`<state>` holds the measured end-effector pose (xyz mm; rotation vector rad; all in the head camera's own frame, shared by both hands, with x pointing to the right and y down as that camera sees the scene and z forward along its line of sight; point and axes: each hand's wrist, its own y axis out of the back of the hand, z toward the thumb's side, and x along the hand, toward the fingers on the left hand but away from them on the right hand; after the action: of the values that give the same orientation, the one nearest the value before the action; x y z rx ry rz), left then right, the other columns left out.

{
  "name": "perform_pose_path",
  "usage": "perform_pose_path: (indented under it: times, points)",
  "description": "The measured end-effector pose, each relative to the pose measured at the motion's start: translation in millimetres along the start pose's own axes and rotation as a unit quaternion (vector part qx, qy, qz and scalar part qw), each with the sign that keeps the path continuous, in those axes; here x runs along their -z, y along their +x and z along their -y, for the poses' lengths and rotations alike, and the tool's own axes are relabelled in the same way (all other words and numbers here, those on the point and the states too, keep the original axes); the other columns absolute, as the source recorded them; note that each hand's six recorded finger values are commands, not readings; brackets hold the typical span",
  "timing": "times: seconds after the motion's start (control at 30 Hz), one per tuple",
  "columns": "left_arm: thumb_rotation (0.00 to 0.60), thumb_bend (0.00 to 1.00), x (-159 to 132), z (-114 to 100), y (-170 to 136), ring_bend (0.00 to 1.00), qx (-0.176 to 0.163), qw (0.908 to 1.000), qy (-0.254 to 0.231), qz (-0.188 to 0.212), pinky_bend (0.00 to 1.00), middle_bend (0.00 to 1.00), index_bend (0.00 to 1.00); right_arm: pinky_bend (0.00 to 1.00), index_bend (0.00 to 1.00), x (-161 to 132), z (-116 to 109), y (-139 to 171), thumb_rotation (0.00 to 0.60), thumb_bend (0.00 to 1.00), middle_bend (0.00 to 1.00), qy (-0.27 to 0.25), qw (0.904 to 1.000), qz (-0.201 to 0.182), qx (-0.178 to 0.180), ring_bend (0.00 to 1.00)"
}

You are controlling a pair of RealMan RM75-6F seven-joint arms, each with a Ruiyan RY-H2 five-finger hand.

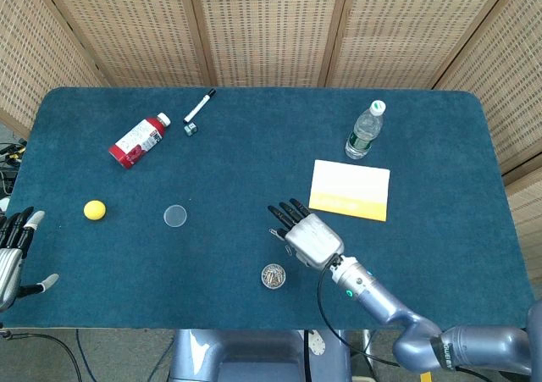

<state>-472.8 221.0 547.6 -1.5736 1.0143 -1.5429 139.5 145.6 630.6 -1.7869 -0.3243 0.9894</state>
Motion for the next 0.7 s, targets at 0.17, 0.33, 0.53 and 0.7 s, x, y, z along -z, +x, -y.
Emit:
perform_pose_path:
  times: [0.17,0.33,0.53,0.7]
  points:
    - [0.6,0.0,-2.6,-3.7,-4.5,0.0,-0.008,0.9999,-0.002,0.008,0.0,0.0,0.0,0.01,0.0,58.1,-0.2,38.2,0.6,0.04,0.0,-0.003,0.9968,0.073,0.033,0.0]
    - [0.6,0.0,-7.9,-5.6,-9.7,0.0,-0.015,0.9997,0.002,0.018,0.0,0.0,0.0,0.0,0.0,106.3,10.9,96.5,0.6,0.0,0.0,-0.039,0.9846,0.159,0.062,0.0]
    - [0.6,0.0,-9.5,-4.5,-14.4,0.0,-0.013,0.9996,0.012,0.022,0.0,0.0,0.0,0.0,0.0,129.3,27.6,173.9,0.6,0.0,0.0,-0.079,0.9636,0.246,0.067,0.0]
    - [0.6,0.0,-10.7,-4.8,-15.7,0.0,-0.016,0.9995,0.014,0.025,0.0,0.0,0.0,0.0,0.0,129.0,31.6,202.7,0.6,0.0,0.0,-0.1,0.9561,0.265,0.074,0.0]
